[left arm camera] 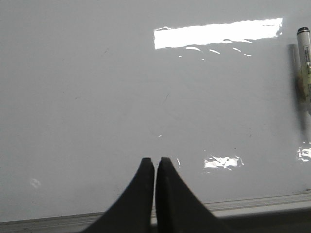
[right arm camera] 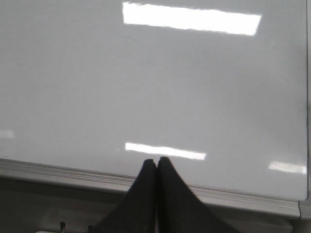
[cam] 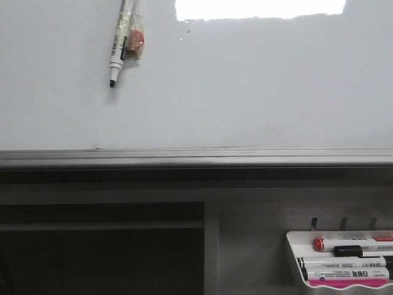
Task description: Write number 2 on whiteboard
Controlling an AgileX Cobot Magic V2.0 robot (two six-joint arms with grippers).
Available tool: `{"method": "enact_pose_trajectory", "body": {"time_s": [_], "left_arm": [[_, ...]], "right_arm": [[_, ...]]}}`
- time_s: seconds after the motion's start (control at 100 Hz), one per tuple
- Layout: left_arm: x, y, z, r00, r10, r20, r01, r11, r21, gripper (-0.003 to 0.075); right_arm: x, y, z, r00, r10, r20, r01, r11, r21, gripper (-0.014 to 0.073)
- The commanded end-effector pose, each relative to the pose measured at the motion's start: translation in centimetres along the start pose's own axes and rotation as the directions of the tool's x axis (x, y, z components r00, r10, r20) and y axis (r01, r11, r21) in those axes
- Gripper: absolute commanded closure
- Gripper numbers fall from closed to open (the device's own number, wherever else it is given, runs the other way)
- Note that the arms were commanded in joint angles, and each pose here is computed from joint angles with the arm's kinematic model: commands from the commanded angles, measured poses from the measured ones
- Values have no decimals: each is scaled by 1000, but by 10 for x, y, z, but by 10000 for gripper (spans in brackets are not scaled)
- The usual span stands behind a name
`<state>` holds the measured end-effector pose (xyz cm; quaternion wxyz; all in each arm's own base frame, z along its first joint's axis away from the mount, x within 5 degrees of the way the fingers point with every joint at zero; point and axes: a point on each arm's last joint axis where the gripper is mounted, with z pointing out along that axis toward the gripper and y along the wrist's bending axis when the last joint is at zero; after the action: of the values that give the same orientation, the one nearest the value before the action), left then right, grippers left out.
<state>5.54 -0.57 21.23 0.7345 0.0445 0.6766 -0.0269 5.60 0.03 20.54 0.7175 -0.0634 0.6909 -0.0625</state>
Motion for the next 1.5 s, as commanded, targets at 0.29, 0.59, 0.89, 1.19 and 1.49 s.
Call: {"method": "enact_pose_trajectory", "body": {"time_s": [0.29,0.59,0.89,1.19,1.49], "left_arm": [[-4,0,-2,996,-16,90,16,1000,-2,740],[-4,1,-2,986,-138,89,139,990,0,740],[-3,3,-2,904,-418,86,419,908,6,741],[-23,0,-4,822,-565,68,563,825,56,741],[-75,-12,11,922,-361,-138,378,918,117,740]], "right_arm": [[1,0,-1,998,-9,66,8,1000,20,651],[-3,-3,-1,969,218,112,-222,975,20,651],[-2,-5,-1,841,529,117,-533,846,7,651],[-14,3,0,810,587,-20,-587,808,-47,642],[-63,2,29,850,462,-253,-492,868,-67,642]]}}
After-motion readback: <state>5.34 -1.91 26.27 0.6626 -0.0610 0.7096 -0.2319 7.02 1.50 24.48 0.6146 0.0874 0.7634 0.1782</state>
